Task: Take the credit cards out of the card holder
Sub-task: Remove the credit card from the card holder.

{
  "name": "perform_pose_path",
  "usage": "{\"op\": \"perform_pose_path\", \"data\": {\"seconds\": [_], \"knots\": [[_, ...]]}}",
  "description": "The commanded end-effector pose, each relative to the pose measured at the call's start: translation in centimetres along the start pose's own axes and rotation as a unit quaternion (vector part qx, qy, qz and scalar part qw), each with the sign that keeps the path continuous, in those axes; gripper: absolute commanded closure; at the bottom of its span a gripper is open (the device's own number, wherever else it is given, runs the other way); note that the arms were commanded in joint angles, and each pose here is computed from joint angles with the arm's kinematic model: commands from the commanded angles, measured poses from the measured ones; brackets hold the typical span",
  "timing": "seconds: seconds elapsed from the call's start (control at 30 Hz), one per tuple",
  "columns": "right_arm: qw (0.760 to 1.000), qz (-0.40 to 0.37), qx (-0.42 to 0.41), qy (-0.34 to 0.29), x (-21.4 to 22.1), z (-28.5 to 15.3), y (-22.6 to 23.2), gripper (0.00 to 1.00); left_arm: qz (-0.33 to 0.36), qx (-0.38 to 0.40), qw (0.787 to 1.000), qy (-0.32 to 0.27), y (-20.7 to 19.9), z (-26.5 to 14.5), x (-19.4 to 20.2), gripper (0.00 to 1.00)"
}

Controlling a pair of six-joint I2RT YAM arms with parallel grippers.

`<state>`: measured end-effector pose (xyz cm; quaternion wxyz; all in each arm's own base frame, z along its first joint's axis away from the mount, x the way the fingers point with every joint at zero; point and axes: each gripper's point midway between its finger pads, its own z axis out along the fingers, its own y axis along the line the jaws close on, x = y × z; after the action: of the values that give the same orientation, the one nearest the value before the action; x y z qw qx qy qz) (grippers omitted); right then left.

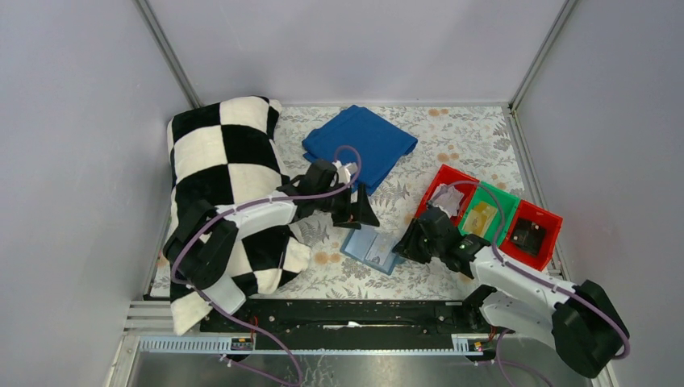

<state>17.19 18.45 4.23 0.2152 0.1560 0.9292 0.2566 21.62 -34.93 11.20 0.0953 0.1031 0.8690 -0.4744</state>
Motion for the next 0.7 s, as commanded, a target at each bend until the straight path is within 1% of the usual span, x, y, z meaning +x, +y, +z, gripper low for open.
{"op": "perform_pose_path", "data": {"seconds": [0.0,0.13,0.23,0.3,0.43,0.67], "knots": [[0.997,-0.005,-0.079,0.006,-0.9,0.3,5.0,0.62,0.012,-0.022,0.998,-0.050,0.3,-2.2,-1.7,0.17],[0.996,-0.012,-0.089,0.008,-1.0,0.7,6.1,0.62,0.017,-0.034,0.997,-0.064,0.5,-3.3,-2.1,0.17],[0.997,-0.009,-0.078,0.008,-0.9,0.9,5.6,0.63,0.021,-0.035,0.997,-0.060,0.4,-3.5,-1.8,0.17],[0.997,-0.006,-0.072,0.004,-0.9,1.0,5.2,0.63,0.021,-0.019,0.998,-0.048,0.1,-3.3,-1.3,0.16],[0.998,0.000,-0.064,0.005,-0.6,1.3,4.5,0.63,0.009,0.027,1.000,-0.004,-0.5,-2.1,0.1,0.17],[0.998,0.012,-0.060,0.010,0.1,2.5,3.6,0.64,-0.014,0.073,0.997,0.023,-1.3,-0.3,2.2,0.17]]}}
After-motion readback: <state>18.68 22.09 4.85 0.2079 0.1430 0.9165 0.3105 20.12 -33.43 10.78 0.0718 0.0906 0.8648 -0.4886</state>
